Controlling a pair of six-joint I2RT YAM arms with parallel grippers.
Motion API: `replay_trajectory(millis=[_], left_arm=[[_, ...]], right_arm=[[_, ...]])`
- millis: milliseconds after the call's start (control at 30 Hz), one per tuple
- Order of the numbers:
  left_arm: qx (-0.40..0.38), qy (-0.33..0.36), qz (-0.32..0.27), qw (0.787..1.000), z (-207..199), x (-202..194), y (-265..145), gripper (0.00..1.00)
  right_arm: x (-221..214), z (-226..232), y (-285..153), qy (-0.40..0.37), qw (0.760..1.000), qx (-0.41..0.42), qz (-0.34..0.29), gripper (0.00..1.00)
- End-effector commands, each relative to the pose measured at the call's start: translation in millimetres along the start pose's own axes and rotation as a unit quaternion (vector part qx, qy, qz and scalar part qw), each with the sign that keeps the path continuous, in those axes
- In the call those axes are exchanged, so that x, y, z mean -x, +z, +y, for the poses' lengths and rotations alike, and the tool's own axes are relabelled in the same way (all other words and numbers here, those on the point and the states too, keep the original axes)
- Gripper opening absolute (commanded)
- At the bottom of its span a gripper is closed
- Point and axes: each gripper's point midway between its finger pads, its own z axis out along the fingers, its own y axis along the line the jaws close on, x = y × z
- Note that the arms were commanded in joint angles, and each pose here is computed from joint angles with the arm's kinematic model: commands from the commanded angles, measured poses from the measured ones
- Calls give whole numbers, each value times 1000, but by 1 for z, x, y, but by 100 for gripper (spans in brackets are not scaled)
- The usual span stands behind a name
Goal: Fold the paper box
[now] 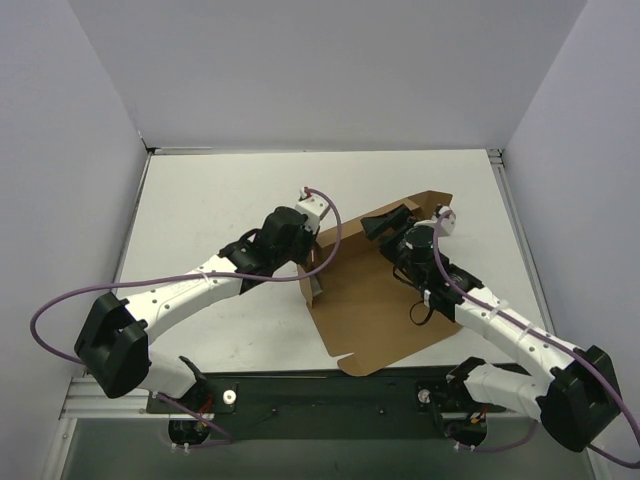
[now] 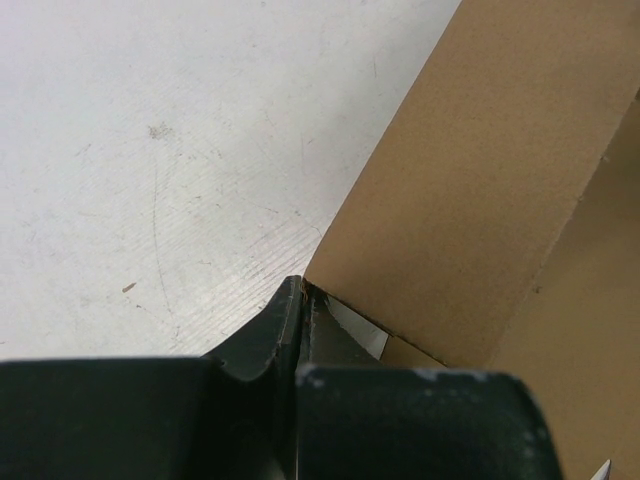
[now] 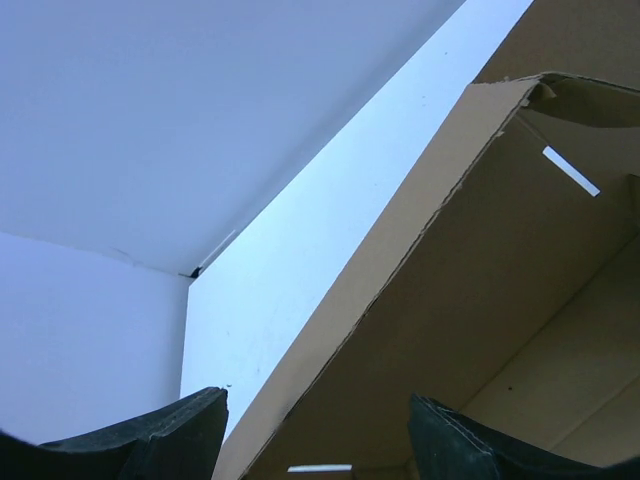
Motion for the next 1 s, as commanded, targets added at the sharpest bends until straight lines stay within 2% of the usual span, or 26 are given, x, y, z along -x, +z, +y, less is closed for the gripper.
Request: replay_trajectory(millis=[0, 100, 333, 533, 600, 833, 867, 967], left_arm=[[-1, 27, 33, 999, -2, -19, -5, 0], [-2, 33, 34, 999, -4, -20, -5, 0], [-6, 36, 30, 999, -8, -18, -6, 0], [-24, 49, 13, 998, -17, -12, -12, 0], [-31, 57, 6, 998, -20, -9, -15, 3], [-45, 78, -45, 995, -19, 11, -33, 30], [-48, 78, -47, 995, -20, 8, -34, 40], [-64, 73, -67, 993, -25, 15, -40, 55]], right_arm=[[7, 18, 18, 29, 999, 36, -8, 72], [4, 9, 29, 34, 999, 28, -3, 68], [-2, -16, 31, 38, 999, 11, -10, 39], [-3, -29, 31, 48, 999, 4, -23, 27], [-2, -32, 32, 49, 998, 0, -27, 24], [1, -40, 33, 51, 998, -11, -37, 16], [1, -41, 33, 50, 998, -14, -39, 15], [2, -47, 32, 51, 997, -20, -46, 14]])
